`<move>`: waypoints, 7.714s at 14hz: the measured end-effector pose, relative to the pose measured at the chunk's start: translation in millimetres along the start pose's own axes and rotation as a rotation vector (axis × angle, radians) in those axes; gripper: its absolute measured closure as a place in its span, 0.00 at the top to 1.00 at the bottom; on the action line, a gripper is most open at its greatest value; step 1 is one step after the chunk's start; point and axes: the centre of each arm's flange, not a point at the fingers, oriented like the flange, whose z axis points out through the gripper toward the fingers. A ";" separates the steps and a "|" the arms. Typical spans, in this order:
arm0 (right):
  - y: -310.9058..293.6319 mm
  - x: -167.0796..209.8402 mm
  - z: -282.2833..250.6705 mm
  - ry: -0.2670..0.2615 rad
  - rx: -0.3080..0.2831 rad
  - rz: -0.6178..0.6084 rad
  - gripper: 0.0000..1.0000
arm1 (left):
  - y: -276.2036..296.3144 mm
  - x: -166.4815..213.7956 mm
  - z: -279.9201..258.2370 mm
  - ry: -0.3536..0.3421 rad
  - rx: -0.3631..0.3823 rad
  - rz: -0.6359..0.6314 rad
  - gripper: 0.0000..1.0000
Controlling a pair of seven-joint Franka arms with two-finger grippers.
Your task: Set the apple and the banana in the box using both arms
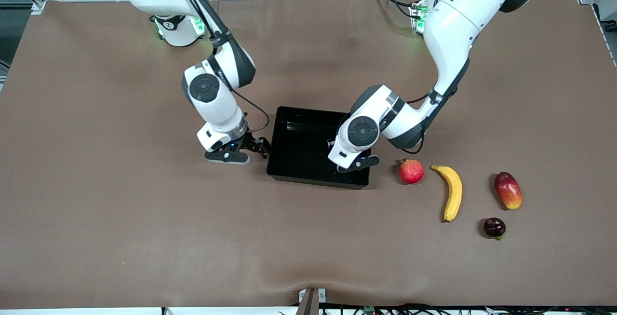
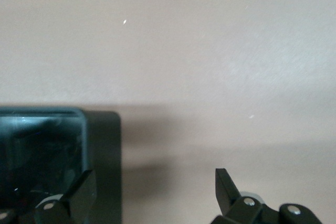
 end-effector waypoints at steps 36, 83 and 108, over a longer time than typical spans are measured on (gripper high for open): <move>288.3 81.4 -392.1 -0.230 -0.118 -0.050 1.00 | -309.1 211.0 -31.3 0.176 0.069 0.036 0.46; 270.0 66.2 -418.8 -0.202 -0.120 -0.020 1.00 | 117.3 -74.4 20.5 0.301 0.058 0.520 0.62; 270.0 66.2 -419.2 -0.201 -0.120 -0.020 1.00 | -338.4 -39.9 -438.0 0.303 0.081 0.144 1.00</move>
